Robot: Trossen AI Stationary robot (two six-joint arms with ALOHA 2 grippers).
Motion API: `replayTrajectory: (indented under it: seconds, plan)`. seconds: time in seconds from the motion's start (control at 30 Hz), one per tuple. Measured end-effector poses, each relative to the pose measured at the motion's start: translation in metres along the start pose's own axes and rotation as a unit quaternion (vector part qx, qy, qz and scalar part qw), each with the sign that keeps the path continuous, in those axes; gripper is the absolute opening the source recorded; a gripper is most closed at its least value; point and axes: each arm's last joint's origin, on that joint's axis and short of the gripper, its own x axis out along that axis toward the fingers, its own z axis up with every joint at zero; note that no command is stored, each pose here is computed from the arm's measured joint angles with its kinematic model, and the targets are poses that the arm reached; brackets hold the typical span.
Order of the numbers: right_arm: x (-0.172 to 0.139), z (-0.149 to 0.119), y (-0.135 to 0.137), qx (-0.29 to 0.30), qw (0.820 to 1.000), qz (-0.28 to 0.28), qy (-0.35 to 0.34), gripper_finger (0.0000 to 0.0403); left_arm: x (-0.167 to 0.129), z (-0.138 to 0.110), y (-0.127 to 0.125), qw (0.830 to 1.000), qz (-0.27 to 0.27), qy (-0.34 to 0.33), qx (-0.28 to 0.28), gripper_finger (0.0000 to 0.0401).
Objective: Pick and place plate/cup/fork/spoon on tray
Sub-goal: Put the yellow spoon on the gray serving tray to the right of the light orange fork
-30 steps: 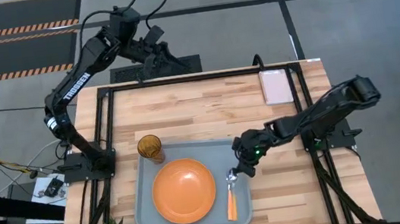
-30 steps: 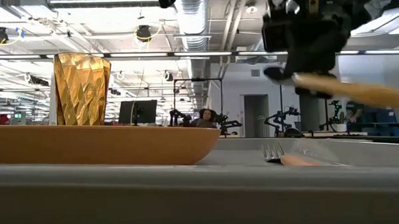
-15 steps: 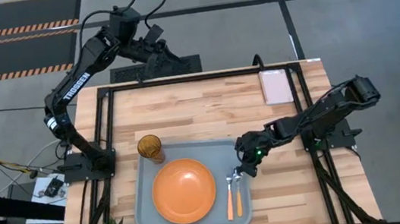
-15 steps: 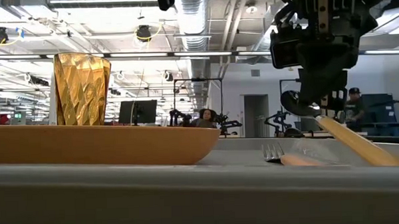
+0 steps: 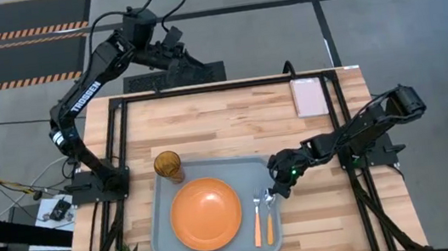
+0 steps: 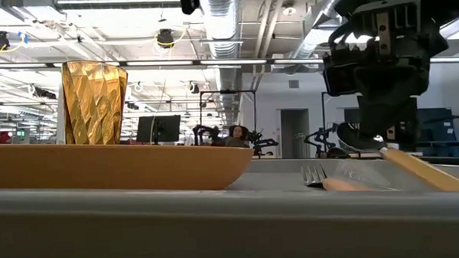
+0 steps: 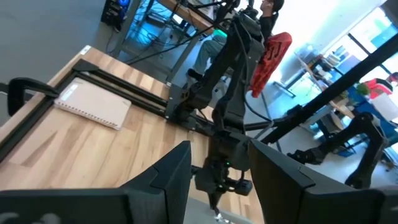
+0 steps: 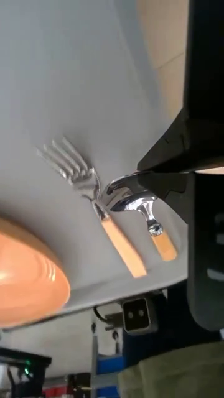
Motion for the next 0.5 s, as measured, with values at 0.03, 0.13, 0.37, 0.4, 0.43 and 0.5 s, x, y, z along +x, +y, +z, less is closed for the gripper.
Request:
replayTrajectory:
  seconds: [0.03,0.13,0.37,0.4,0.43,0.5]
  plan:
    - [0.0000,-0.0005,-0.0014,0.006,1.000,-0.005,-0.001,0.0011,0.0000,0.0000,0.0000,1.000,0.001,0.000,0.000,0.0146]
    - [0.0000,-0.0008,-0.0035,0.014,1.000,-0.020,-0.007,0.0026,0.0000,0.0000,0.0001,1.000,0.002,-0.001,0.000,0.0146]
    - [-0.0003,-0.0005,-0.0048,0.012,1.000,-0.025,-0.008,0.0068,0.0000,0.0002,0.0007,1.000,0.012,-0.003,0.000,0.0146]
    - [-0.0003,-0.0007,-0.0051,0.011,1.000,-0.026,-0.006,0.0071,0.0000,0.0002,0.0007,1.000,0.012,-0.003,0.001,0.0146]
    - [-0.0003,-0.0010,-0.0055,0.012,1.000,-0.028,-0.005,0.0073,0.0000,0.0002,0.0007,1.000,0.012,-0.003,0.002,0.0146]
    - [-0.0003,-0.0012,-0.0057,0.012,0.999,-0.030,-0.004,0.0076,0.0000,0.0002,0.0007,1.000,0.012,-0.003,0.004,0.0146]
